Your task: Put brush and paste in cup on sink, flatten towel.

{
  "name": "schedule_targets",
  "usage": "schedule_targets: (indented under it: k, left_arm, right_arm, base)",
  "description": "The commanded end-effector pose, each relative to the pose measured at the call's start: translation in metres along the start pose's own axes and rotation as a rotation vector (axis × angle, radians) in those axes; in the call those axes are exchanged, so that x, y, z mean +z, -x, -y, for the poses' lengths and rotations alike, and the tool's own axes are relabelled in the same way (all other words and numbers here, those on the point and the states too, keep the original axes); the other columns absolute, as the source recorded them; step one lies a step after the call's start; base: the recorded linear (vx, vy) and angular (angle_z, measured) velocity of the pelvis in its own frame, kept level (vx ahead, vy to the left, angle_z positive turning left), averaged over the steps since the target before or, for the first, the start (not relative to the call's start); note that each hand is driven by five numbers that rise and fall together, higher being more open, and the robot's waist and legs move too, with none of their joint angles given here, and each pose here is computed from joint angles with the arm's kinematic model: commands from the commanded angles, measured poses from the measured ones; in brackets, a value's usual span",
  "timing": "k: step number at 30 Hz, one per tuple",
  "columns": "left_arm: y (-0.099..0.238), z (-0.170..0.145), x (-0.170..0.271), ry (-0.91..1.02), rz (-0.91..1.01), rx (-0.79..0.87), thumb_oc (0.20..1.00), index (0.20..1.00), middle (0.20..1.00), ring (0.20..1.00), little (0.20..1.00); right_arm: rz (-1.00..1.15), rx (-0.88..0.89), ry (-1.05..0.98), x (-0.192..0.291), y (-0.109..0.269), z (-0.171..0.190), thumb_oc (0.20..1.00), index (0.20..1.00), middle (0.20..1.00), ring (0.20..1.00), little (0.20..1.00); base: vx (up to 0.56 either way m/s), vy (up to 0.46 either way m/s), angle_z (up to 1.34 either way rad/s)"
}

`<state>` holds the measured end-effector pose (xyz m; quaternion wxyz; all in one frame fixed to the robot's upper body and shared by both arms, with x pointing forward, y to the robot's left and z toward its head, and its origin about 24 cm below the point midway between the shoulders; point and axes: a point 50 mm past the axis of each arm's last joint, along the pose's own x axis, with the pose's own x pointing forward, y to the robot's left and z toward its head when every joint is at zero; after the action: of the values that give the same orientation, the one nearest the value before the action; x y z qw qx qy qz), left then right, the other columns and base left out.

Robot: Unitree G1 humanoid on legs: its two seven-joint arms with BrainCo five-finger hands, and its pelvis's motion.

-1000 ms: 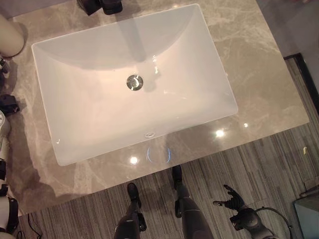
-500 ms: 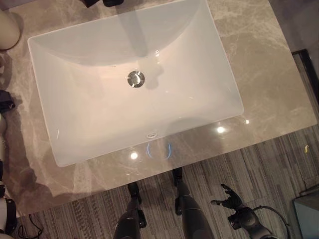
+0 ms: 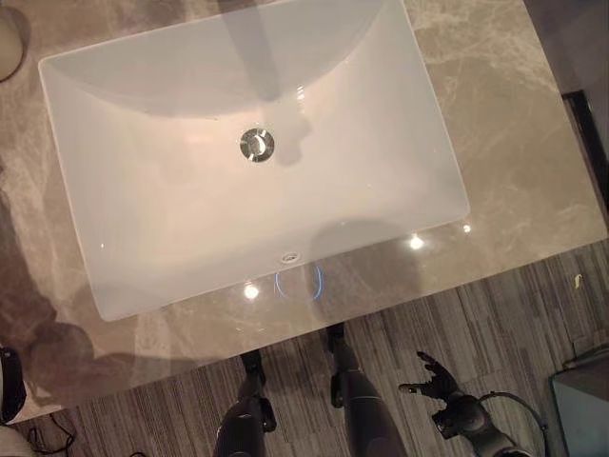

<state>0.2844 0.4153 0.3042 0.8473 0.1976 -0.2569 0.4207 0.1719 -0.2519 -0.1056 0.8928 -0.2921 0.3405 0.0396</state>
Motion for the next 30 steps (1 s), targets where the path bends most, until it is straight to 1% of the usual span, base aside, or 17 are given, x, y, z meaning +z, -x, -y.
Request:
schedule_targets:
  k: [1, 6, 11, 22, 25, 30]
  left_arm:
    - [-0.002, -0.006, -0.013, -0.144, -0.056, 0.008, 0.200, 0.200, 0.200, 0.200, 0.200]
    - [-0.011, 0.000, -0.003, -0.161, -0.058, -0.002, 0.200, 0.200, 0.200, 0.200, 0.200]
    - [-0.014, 0.013, 0.004, -0.177, -0.038, -0.033, 0.200, 0.200, 0.200, 0.200, 0.200]
    - [-0.002, 0.037, 0.009, -0.141, 0.038, -0.115, 0.200, 0.200, 0.200, 0.200, 0.200]
    - [0.004, 0.045, 0.011, -0.169, 0.080, -0.157, 0.200, 0.200, 0.200, 0.200, 0.200]
    - [0.013, 0.060, 0.025, -0.143, 0.170, -0.216, 0.200, 0.200, 0.200, 0.200, 0.200]
  right_arm:
    - [0.003, -0.019, -0.008, 0.001, -0.003, 0.009, 1.000, 1.000, 1.000, 1.000, 1.000]
    - [0.006, -0.007, -0.013, 0.002, -0.003, 0.007, 1.000, 1.000, 1.000, 1.000, 1.000]
    - [0.016, -0.001, -0.022, 0.003, -0.002, 0.005, 1.000, 1.000, 1.000, 1.000, 1.000]
    - [0.039, -0.008, -0.040, 0.005, -0.001, 0.005, 1.000, 1.000, 1.000, 1.000, 1.000]
    - [0.036, -0.010, -0.042, 0.003, 0.000, 0.006, 1.000, 1.000, 1.000, 1.000, 1.000]
    - [0.017, -0.015, -0.037, -0.002, 0.002, 0.005, 1.000, 1.000, 1.000, 1.000, 1.000]
  base:
    - [0.00, 0.000, 0.00]
    - [0.00, 0.000, 0.00]
    - [0.00, 0.000, 0.00]
    - [0.00, -0.003, 0.02]
    - [0.00, 0.000, 0.00]
    - [0.00, 0.000, 0.00]
